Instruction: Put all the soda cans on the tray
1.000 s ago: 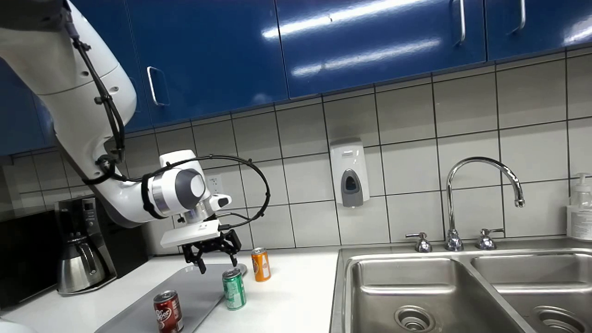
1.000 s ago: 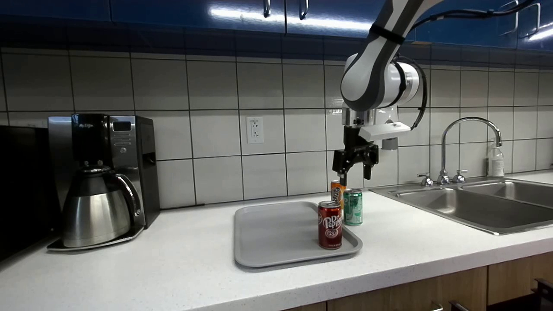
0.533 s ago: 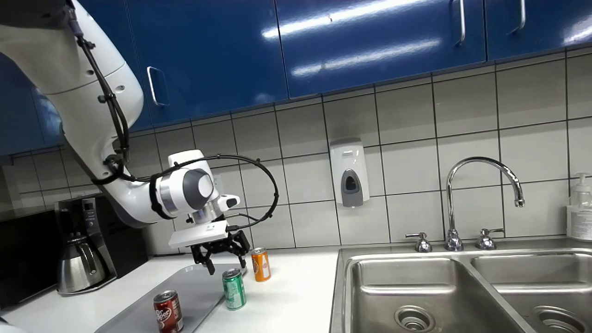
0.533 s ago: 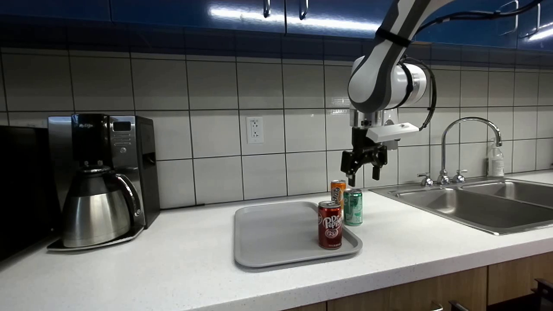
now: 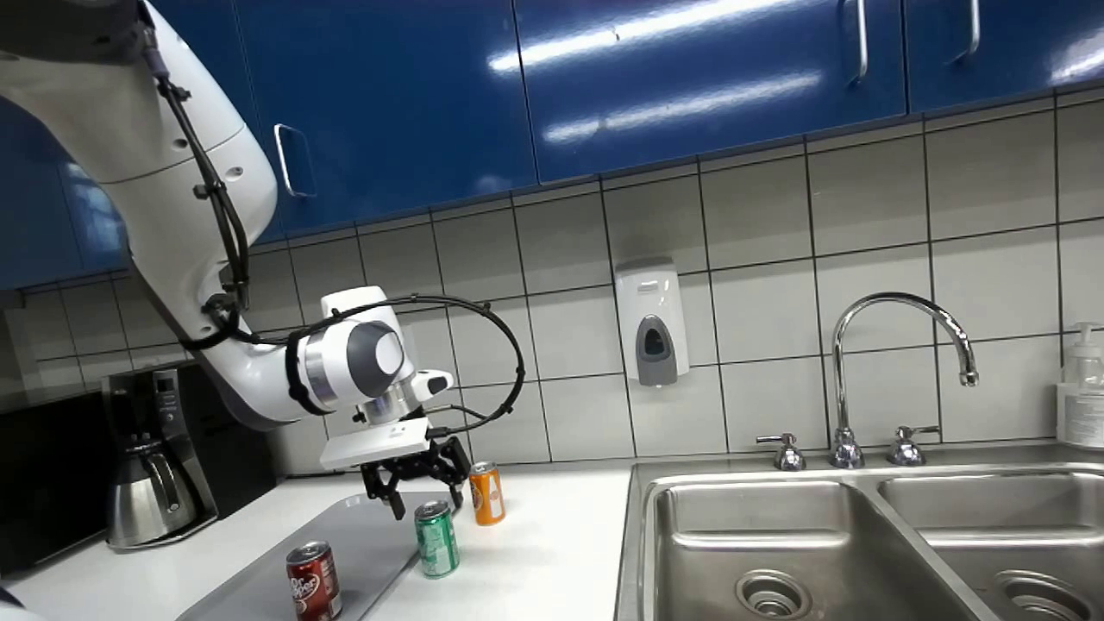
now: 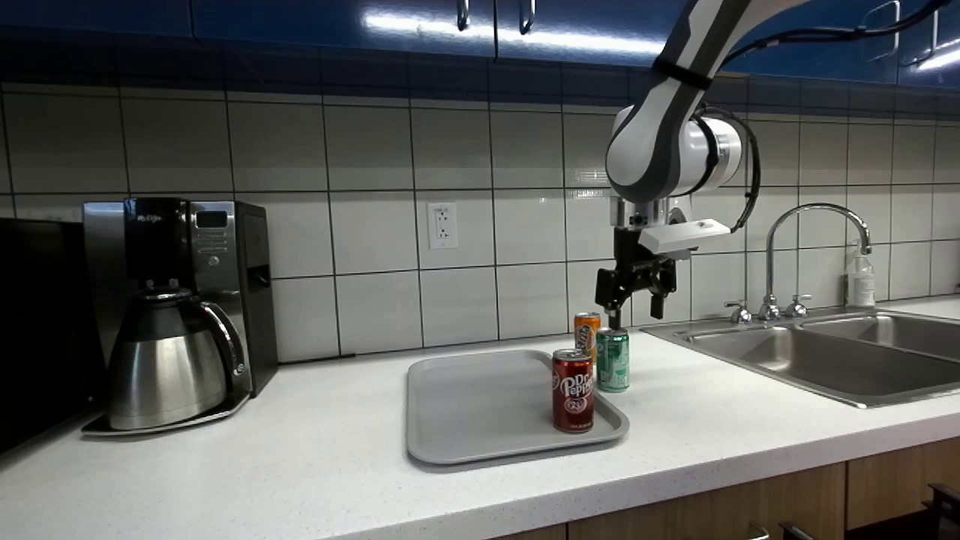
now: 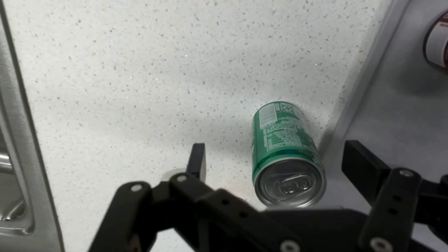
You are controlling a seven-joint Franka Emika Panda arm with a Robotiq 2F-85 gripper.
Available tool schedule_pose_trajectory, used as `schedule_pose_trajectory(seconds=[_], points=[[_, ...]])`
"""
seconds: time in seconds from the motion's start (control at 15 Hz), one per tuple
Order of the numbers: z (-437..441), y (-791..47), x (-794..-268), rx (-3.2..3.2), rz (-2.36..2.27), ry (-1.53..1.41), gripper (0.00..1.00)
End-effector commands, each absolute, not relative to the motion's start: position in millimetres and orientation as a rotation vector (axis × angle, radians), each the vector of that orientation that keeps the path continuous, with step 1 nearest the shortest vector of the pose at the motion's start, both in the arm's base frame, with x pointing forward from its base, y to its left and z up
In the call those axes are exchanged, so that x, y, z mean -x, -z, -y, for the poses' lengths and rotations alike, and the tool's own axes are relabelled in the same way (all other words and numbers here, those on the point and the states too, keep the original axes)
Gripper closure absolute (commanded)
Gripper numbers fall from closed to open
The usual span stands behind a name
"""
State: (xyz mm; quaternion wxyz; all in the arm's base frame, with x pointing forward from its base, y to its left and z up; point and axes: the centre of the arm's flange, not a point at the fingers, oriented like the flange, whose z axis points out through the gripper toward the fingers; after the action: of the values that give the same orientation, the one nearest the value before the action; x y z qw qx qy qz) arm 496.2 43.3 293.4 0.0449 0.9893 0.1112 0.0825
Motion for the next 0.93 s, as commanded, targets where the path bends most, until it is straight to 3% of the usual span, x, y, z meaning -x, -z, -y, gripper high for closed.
schedule_pose_trajectory(seconds=[0.0, 0.87], points=[[-43, -287, -510, -3.016, -0.331, -0.247, 0.00], [-58, -268, -542, -3.020, -0.373, -0.239, 0.00]])
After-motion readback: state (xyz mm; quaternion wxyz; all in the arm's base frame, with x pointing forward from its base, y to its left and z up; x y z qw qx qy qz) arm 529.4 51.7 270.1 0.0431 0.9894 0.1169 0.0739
